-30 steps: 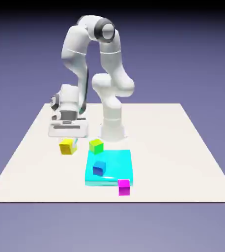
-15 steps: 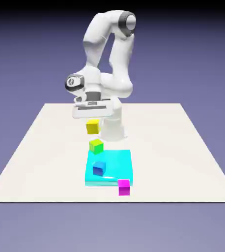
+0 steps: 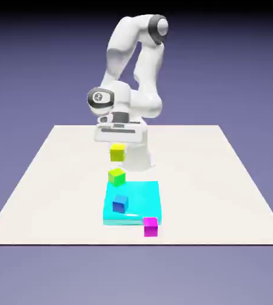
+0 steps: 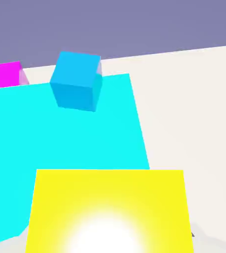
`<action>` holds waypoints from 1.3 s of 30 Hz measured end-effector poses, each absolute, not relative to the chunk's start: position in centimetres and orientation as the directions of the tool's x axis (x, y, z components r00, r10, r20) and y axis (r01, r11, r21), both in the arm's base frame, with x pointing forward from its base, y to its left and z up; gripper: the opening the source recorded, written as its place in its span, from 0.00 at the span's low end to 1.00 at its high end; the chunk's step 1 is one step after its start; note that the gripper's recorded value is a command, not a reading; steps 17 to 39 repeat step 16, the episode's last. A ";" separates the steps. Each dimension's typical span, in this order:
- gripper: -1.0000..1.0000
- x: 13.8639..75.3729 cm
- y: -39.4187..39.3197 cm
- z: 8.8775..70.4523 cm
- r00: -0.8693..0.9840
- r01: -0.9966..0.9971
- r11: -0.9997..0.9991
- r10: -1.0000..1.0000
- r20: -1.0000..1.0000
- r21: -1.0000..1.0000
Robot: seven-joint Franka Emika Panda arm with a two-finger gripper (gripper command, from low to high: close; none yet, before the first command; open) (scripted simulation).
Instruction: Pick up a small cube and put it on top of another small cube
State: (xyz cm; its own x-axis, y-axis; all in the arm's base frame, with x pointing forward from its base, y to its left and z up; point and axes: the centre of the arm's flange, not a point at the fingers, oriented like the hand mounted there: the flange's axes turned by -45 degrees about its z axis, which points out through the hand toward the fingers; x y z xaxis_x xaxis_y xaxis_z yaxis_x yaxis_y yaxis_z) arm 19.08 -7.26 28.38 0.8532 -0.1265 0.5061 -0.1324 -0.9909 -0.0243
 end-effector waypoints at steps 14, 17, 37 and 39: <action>0.00 20.2 -7.4 23.7 0.873 -0.142 -0.990 -0.126 0.471 -0.002; 1.00 20.2 -7.4 23.7 0.874 -0.143 -0.990 -0.126 0.470 0.000; 1.00 20.2 -7.4 23.7 0.874 -0.143 -0.990 -0.126 0.470 0.000; 1.00 20.2 -7.4 23.7 0.874 -0.143 -0.990 -0.126 0.470 0.000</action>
